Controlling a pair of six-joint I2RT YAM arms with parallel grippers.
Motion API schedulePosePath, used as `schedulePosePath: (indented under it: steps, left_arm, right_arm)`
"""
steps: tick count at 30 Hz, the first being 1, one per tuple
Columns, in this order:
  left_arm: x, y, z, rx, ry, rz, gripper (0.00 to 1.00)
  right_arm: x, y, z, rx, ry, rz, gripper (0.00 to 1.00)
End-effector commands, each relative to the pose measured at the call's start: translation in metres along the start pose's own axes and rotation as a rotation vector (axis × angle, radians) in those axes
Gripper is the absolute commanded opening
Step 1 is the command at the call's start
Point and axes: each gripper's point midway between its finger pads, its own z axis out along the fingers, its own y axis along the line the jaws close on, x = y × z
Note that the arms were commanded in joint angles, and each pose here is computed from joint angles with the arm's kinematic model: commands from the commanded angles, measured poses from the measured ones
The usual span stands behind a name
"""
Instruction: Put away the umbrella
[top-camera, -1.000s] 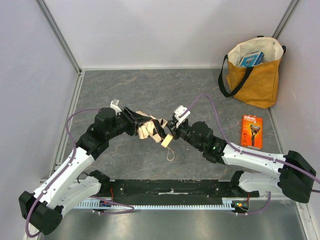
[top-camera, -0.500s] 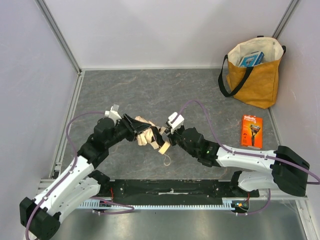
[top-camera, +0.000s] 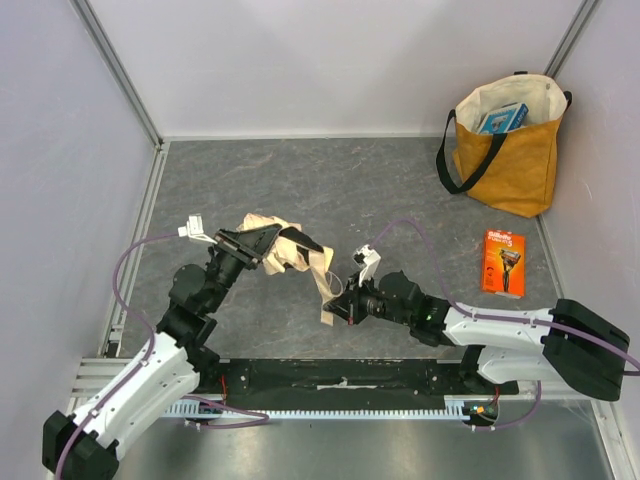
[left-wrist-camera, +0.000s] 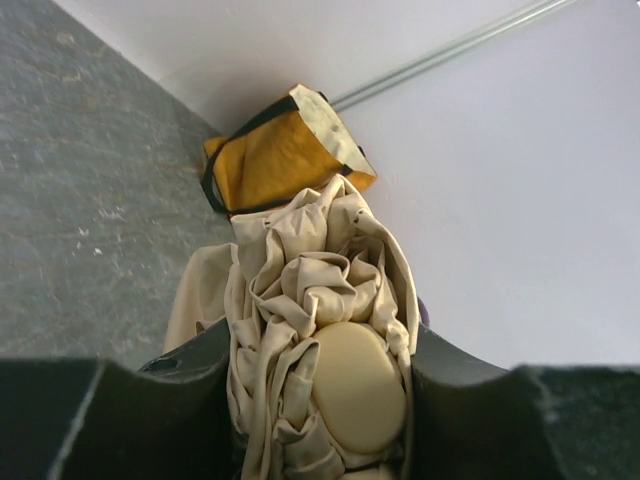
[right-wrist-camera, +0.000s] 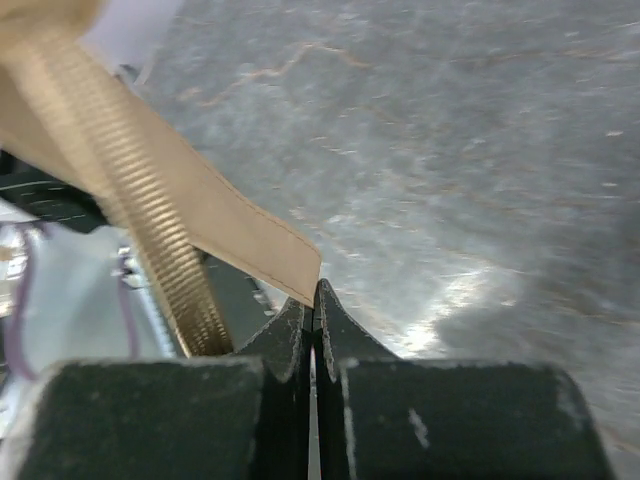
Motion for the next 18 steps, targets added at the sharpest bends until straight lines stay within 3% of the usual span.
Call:
schedulePosePath:
  steps: [1, 4, 7, 9, 12, 18]
  left_arm:
    - [-0.050, -0.071, 0.013, 0.198, -0.201, 0.097, 0.02]
    - [-0.055, -0.066, 0.020, 0.155, -0.219, 0.219, 0.02]
    - [-0.041, -0.053, 0.023, 0.142, -0.161, 0.314, 0.02]
    - [-0.026, -0.044, 0.019, 0.173, -0.110, 0.352, 0.02]
    - [-0.008, -0.027, 0.004, 0.221, -0.070, 0.373, 0.02]
    - [0.005, 0.005, -0.015, 0.237, -0.077, 0.412, 0.02]
  right_arm:
    - [-0.023, 0.081, -0.018, -0.350, -0.027, 0.164, 0.00]
    - [-0.036, 0.122, -0.032, -0.502, -0.037, 0.174, 0.00]
    - [-0.074, 0.160, -0.051, -0.612, -0.105, 0.175, 0.00]
    - [-0.106, 0.170, -0.058, -0.589, -0.160, 0.155, 0.00]
    - [-0.159, 0.161, -0.060, -0.423, -0.179, 0.109, 0.00]
    - [-0.252, 0.188, -0.070, -0.493, -0.187, 0.080, 0.00]
